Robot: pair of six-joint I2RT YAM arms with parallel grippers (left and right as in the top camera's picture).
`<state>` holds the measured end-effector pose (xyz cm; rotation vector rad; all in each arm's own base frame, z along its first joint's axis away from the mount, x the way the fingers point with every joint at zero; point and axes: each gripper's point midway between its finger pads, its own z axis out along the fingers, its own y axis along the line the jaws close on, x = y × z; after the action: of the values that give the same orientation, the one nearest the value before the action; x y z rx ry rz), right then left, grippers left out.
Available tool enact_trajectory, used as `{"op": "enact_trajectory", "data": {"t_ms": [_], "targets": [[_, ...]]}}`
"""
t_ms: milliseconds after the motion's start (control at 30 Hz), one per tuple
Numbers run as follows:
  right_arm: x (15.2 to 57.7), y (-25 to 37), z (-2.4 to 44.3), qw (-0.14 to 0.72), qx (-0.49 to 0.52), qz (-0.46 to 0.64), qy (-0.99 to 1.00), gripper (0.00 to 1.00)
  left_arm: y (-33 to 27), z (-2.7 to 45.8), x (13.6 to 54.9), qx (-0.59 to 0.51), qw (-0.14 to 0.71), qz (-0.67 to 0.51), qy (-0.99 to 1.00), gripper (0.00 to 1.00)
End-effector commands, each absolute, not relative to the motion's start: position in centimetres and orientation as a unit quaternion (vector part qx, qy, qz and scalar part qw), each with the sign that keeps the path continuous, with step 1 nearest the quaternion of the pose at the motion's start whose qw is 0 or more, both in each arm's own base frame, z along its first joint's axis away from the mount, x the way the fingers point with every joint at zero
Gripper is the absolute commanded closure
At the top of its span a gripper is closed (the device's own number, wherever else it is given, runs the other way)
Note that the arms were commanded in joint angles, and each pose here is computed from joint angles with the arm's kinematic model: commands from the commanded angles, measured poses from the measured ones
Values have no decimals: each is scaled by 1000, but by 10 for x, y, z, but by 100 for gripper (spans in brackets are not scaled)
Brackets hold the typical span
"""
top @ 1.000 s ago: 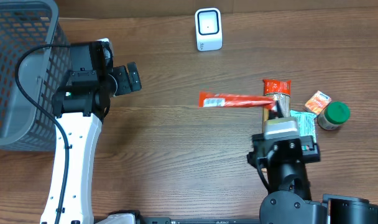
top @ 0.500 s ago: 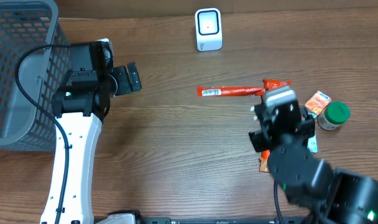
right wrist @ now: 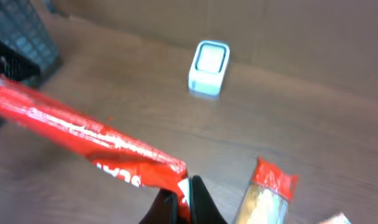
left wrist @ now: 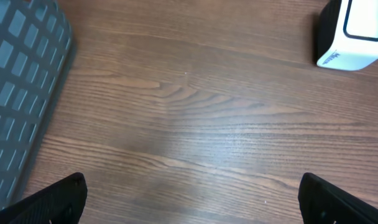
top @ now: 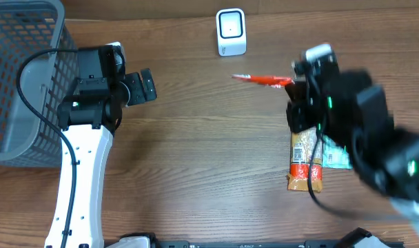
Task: Scan the item barcode
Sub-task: 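Carry the red sachet up to the white scanner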
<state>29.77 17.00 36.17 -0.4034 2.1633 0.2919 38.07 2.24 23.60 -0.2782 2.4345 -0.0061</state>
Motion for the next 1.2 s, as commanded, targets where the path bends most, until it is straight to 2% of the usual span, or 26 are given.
{"op": "enact_trajectory", "data": {"t_ms": [0, 267, 667, 700, 1167], "targets": [[325, 194, 388, 413, -173, 173, 877, 97, 24, 235, 382, -103, 338, 5, 936, 0], [408, 228, 364, 321, -170, 251, 897, 97, 24, 235, 382, -103, 338, 5, 936, 0], [499, 250, 252, 199, -153, 449, 858, 97, 24, 235, 382, -103, 338, 6, 936, 0], [512, 256, 232, 186, -134, 464, 856, 96, 24, 235, 382, -103, 338, 6, 936, 0], [578, 280, 140, 161, -43, 528, 833, 97, 24, 235, 382, -103, 338, 6, 936, 0]]}}
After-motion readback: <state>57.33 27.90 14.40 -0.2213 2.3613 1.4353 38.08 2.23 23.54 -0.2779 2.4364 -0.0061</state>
